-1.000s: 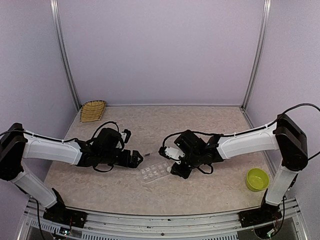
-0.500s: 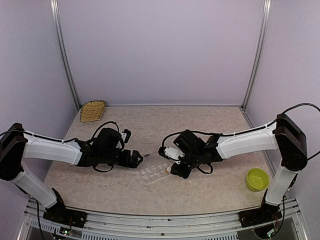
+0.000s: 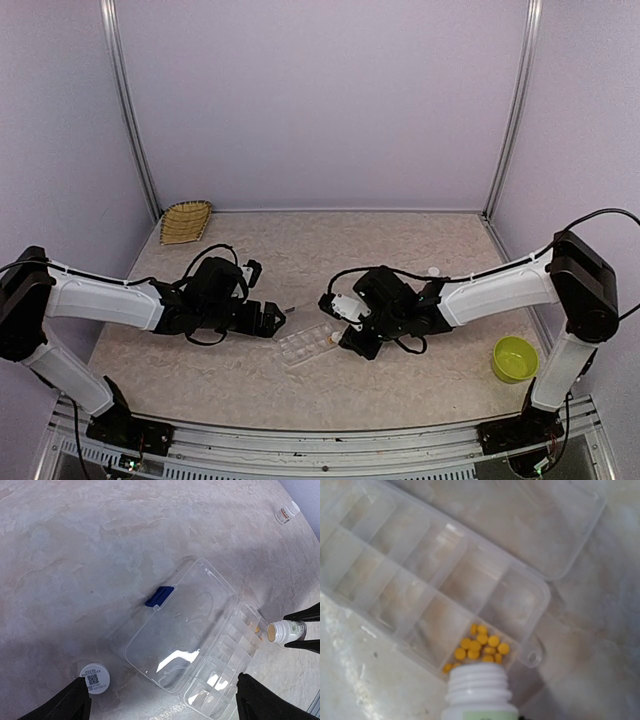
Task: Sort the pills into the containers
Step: Pour the pill into the compartment of the pill container.
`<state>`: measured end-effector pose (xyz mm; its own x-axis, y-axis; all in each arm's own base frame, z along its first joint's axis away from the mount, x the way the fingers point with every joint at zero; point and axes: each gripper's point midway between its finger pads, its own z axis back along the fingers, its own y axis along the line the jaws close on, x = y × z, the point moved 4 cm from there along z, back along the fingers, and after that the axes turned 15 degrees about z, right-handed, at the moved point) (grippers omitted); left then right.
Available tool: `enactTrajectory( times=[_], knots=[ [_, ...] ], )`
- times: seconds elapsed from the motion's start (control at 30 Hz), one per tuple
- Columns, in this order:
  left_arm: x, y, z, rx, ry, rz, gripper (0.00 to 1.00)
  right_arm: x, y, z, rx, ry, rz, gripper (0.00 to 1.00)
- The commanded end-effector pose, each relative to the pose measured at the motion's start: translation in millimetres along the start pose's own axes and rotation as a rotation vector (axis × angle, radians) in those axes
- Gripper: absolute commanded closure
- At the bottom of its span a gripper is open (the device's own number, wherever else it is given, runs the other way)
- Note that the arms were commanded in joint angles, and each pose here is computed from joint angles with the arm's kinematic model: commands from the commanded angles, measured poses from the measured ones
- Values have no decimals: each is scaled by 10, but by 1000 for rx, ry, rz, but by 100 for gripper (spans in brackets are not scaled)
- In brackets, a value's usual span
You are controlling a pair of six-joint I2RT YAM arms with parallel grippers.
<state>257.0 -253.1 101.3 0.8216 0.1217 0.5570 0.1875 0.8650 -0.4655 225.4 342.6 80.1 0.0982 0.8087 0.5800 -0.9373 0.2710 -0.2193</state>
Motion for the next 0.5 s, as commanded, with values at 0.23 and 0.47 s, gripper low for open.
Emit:
enactTrajectory(
  times=[0.23, 0.47],
  knots=[
    [49, -72, 60, -27, -30, 5, 1, -87, 36, 70, -51, -81, -7, 93],
    [48, -79, 64, -26, -31, 5, 1, -87, 66, 29, -49, -137, -14, 93]
  ],
)
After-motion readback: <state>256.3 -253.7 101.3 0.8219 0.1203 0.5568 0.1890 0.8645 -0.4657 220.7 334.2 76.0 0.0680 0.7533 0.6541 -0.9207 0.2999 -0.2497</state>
